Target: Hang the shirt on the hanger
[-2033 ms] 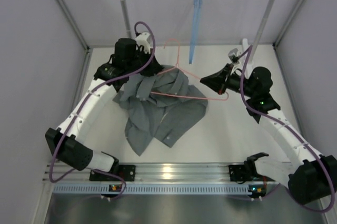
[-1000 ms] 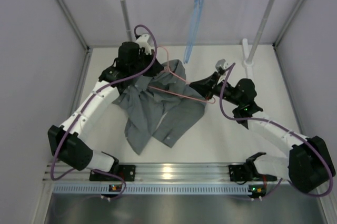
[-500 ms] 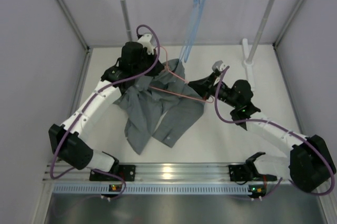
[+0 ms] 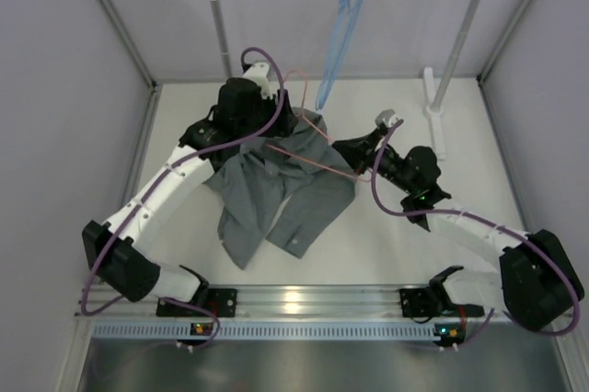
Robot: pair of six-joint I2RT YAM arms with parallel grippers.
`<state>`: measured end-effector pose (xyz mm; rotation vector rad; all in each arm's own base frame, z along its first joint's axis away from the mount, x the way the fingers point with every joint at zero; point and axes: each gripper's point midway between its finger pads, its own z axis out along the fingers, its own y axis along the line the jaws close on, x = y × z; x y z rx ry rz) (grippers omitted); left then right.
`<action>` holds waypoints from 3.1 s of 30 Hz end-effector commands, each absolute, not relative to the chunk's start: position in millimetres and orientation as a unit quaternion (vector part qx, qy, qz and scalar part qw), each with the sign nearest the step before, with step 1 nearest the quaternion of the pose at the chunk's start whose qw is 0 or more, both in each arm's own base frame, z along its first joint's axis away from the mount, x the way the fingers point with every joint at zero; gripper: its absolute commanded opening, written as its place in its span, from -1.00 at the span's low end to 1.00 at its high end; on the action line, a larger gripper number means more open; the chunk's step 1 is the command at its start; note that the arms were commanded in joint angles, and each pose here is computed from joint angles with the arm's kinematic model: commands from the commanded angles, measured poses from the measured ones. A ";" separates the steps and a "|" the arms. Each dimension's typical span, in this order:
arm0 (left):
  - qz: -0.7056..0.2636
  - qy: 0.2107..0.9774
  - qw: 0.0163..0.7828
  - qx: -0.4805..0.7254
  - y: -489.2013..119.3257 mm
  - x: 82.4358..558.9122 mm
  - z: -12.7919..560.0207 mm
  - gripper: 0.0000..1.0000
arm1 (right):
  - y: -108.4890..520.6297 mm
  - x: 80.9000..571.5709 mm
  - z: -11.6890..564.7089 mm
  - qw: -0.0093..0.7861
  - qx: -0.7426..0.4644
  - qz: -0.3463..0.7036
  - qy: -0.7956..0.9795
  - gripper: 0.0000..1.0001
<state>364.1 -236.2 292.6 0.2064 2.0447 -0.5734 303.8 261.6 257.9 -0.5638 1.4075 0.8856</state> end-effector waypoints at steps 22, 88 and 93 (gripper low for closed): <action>-0.047 0.819 0.566 0.085 -154.5 355.3 279.6 0.95 | 267.8 325.5 292.4 0.721 -0.213 0.404 0.521 -1.00; -0.218 0.708 0.649 0.176 -212.3 418.3 334.6 -1.00 | 288.3 319.1 288.9 0.678 -0.226 0.469 0.519 -1.00; -0.268 0.692 0.637 0.209 -213.8 365.5 372.5 -1.00 | 272.3 292.8 307.7 0.700 -0.216 0.490 0.473 -1.00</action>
